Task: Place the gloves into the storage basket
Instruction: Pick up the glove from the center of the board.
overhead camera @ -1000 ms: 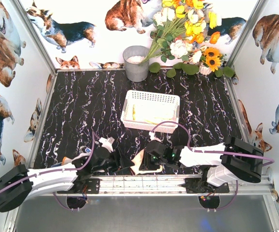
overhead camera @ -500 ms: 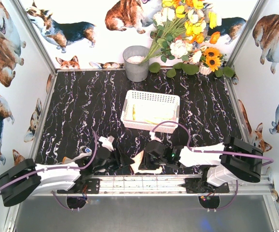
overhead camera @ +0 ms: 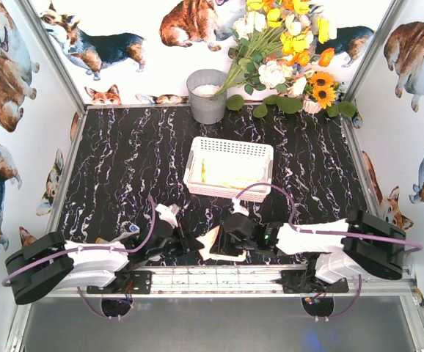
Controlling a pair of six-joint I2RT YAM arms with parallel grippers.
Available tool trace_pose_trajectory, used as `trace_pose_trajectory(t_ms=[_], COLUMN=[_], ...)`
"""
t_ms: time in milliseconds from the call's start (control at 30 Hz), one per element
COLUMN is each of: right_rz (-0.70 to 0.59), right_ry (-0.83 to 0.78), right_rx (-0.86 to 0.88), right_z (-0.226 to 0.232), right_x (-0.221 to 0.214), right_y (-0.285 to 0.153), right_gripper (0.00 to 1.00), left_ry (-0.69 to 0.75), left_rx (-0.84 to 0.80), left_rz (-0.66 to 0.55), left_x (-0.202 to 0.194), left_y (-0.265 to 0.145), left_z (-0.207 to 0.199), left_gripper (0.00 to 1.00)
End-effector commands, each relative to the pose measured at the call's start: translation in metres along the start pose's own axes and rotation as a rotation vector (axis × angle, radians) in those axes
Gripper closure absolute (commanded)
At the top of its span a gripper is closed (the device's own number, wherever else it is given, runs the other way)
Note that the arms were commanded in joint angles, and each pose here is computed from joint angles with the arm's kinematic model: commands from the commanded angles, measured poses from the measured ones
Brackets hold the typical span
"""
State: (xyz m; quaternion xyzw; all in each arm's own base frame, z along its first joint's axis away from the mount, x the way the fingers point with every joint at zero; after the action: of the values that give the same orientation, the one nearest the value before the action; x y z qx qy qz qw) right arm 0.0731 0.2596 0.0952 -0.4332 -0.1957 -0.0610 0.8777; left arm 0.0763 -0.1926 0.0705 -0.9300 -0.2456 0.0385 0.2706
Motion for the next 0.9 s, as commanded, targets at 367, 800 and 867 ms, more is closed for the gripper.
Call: trace_pose_trajectory(t_ms=[367, 800, 867], right_rz=[-0.196, -0.185, -0.182], right_ry=[-0.113, 0.029, 0.061], right_rx=[-0.141, -0.176, -0.148], right_z=[-0.015, -0.055, -0.057], right_x=[0.038, 0.05, 0.045], right_y=[-0.066, -0.074, -0.07], right_gripper=[0.38, 0.27, 0.29], left_ry=[0.038, 0.162, 0.159], left_rx=[0.059, 0.182, 0.175], left_rz=[0.009, 0.157, 0.153], left_x=[0.015, 0.042, 0.043], left_y=[-0.012, -0.01, -0.009], left_z=[-0.027, -0.025, -0.026], left_gripper=[1.0, 0.99, 0.93])
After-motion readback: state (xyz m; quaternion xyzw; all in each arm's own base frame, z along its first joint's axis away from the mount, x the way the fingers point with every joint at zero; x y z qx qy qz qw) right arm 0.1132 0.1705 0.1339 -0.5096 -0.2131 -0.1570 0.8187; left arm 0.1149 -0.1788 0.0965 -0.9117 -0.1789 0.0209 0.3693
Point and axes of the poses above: each gripper's point midway between its finger pads, its own y axis out along the fingers, its own z axis along the line the jaws close on, x = y × z, the point moved 9 cm from there along -y, back along the fingers, and after that the axes turned 15 degrees about -y, right-handed, at the moved point
